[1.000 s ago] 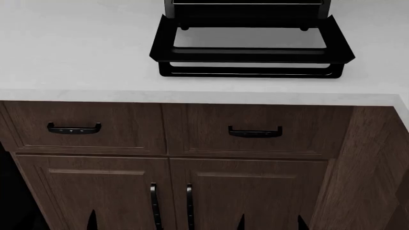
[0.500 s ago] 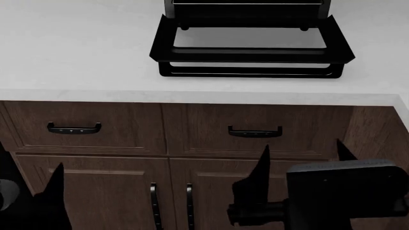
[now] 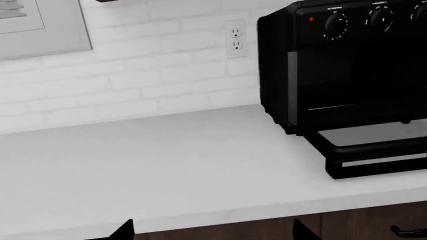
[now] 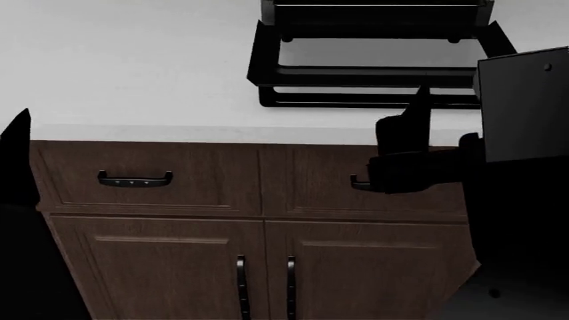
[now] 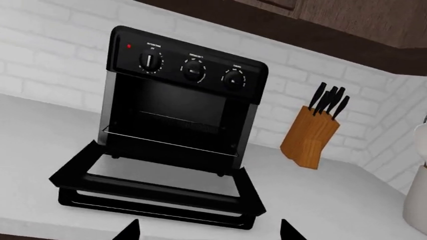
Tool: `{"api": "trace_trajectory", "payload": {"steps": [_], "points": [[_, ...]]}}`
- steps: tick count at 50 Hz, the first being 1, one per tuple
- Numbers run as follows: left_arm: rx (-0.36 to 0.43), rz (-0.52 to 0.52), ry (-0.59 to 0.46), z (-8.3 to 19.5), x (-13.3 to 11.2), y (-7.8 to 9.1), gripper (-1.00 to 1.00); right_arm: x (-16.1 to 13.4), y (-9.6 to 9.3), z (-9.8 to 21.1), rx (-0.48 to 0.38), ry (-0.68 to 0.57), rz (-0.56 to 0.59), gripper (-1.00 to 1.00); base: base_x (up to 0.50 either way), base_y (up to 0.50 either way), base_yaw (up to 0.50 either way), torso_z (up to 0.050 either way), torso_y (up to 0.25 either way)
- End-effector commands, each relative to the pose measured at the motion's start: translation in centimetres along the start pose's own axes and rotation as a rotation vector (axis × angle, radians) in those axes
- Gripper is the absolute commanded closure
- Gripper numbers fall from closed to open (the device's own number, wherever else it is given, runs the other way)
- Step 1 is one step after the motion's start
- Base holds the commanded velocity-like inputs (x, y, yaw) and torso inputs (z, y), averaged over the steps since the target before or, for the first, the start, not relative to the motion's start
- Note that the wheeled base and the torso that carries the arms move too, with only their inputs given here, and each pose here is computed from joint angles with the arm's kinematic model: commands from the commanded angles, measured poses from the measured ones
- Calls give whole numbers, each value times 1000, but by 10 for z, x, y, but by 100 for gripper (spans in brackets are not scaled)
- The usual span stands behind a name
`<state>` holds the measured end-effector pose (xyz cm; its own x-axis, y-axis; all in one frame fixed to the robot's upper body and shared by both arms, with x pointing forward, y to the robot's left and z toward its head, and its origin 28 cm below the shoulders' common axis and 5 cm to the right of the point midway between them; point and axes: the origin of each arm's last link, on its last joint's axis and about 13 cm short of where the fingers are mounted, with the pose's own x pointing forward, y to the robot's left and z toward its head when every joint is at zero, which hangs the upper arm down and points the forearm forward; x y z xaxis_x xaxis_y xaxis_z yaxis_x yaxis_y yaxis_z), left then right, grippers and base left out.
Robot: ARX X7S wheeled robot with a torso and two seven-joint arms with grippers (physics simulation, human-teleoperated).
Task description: Fully slide the toaster oven rack0 out.
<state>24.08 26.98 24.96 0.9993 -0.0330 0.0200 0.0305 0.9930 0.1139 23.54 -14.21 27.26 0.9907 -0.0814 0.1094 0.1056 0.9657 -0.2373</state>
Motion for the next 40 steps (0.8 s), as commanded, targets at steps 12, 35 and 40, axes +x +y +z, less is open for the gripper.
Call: {"api": "trace_trajectory", "payload": {"steps": [12,35,40], "points": [[17,-30,-20,21,8,-1,-100,0,-4,16,28,-24,0,-100,0,417,0,0,0],[21,-36,-14,15,9,-5,-100,2,-3,13,20,1,24,-100,391,59,0,0,0],[20,-36,-12,14,10,-6,-100,3,-1,10,19,9,29,-100,500,110,0,0,0]]}}
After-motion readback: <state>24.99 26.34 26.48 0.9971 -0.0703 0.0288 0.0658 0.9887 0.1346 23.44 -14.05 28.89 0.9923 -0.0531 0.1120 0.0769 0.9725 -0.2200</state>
